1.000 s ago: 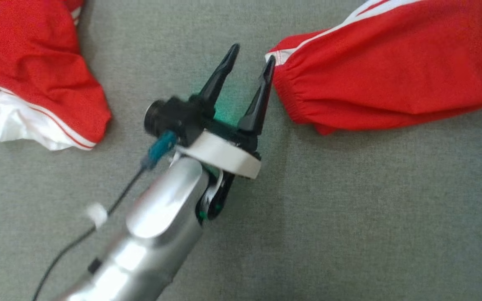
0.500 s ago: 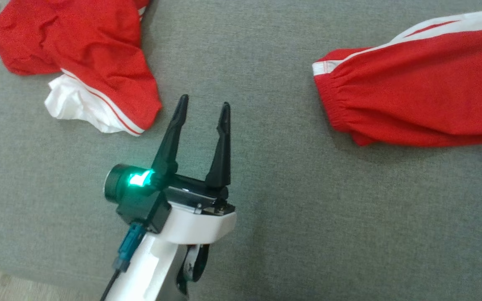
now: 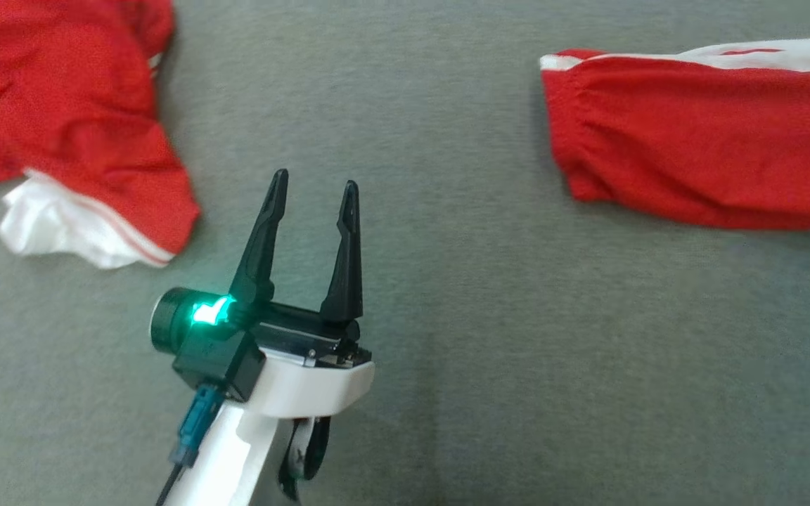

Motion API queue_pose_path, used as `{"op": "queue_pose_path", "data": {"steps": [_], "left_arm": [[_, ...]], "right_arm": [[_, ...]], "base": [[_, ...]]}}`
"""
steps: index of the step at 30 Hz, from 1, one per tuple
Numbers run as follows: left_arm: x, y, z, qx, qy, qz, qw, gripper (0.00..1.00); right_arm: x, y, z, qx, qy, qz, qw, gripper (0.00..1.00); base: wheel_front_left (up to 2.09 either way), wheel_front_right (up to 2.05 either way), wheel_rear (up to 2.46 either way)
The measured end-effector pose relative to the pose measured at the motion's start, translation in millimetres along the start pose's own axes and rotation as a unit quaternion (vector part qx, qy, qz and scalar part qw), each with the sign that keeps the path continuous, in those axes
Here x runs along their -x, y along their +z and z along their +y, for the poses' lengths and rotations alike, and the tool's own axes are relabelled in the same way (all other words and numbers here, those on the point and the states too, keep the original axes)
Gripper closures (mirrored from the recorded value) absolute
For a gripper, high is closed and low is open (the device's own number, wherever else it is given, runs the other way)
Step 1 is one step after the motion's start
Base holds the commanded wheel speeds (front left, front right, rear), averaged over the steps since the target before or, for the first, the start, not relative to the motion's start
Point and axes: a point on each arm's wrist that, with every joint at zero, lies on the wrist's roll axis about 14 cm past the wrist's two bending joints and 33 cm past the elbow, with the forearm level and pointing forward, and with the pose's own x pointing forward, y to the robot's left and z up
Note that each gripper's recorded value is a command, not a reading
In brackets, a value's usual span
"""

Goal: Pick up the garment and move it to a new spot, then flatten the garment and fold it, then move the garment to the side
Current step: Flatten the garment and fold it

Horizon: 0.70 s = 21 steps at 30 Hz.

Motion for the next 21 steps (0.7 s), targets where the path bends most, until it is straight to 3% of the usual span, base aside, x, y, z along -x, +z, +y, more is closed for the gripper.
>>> {"op": "queue_pose_path", "data": {"steps": [4,7,14,21], "left_arm": [[-6.3,-5.4,-18.1,0.012,-0.029,0.004,0.999,0.00],[-9.8,-8.5,-29.2,0.018,-0.047,0.006,0.999,0.00],[-12.1,-11.0,-43.9,0.023,-0.069,0.010,0.997,0.00],[-10.1,-0.2,-47.2,0.021,-0.072,-0.003,0.997,0.00]], "right_arm": [[20.4,6.5,-22.2,-0.011,-0.021,-0.023,0.999,1.00],[30.6,21.6,-14.8,-0.033,-0.003,-0.054,0.998,1.00],[50.0,69.6,39.9,-0.080,0.089,-0.122,0.985,1.00],[74.8,108.0,119.6,-0.092,0.205,-0.168,0.960,1.00]], "base": [[0.00,0.00,0.00],[0.00,0.00,0.00],[0.00,0.00,0.00],[0.00,0.00,0.00]]}}
